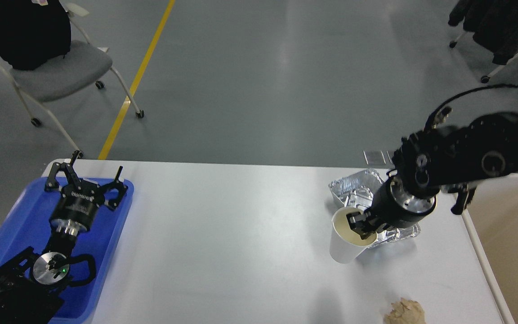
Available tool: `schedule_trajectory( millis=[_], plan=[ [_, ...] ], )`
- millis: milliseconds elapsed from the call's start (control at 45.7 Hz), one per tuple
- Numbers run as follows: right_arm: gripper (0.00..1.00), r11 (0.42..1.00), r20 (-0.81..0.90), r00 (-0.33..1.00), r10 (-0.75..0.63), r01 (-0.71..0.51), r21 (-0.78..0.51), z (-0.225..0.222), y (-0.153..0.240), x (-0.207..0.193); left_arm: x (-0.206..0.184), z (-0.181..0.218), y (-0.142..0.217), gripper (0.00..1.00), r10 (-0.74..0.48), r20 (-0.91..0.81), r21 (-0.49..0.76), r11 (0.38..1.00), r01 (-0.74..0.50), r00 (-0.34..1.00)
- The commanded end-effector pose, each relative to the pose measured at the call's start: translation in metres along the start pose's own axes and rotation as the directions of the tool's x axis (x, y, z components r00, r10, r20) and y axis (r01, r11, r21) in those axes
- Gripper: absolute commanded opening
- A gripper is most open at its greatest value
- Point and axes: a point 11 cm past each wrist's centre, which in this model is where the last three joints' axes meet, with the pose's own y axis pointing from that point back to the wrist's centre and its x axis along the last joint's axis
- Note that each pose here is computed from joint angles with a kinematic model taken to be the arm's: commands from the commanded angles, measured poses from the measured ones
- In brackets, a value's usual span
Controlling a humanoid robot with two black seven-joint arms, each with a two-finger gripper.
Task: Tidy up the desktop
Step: 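Lift the paper cup with the right gripper toward the bin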
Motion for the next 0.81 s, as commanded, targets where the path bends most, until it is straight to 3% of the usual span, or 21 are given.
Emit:
schedule_trajectory(
  millis=[0,197,350,591,788],
  plan=[
    [0.00,0.999,-0.028,0.999,0.019,-0.020,-0.034,-0.009,0.094,0.025,0.000,0.000,0.000,0.99,-0.001,0.000,0.000,1.000,0.001,1.000],
    [0.00,0.996,-0.057,0.998,0.041,-0.045,-0.071,-0.016,0.175,0.030,0.000,0.000,0.000,0.99,0.000,-0.001,-0.001,1.000,0.000,1.000],
    [0.00,0.983,-0.071,0.987,0.147,-0.154,-0.099,-0.016,0.212,0.037,0.000,0.000,0.000,0.99,0.000,-0.001,0.000,1.000,0.000,1.000],
    [0.00,0.970,0.054,0.979,0.196,-0.185,-0.157,0.028,0.227,0.038,0.000,0.000,0.000,0.99,-0.001,0.003,0.003,1.000,0.001,1.000],
    [0.00,0.875,0.197,0.858,0.475,-0.437,-0.208,0.100,0.233,0.062,-0.002,-0.001,-0.003,0.99,-0.007,0.006,0.007,1.000,0.007,1.000]
  ],
)
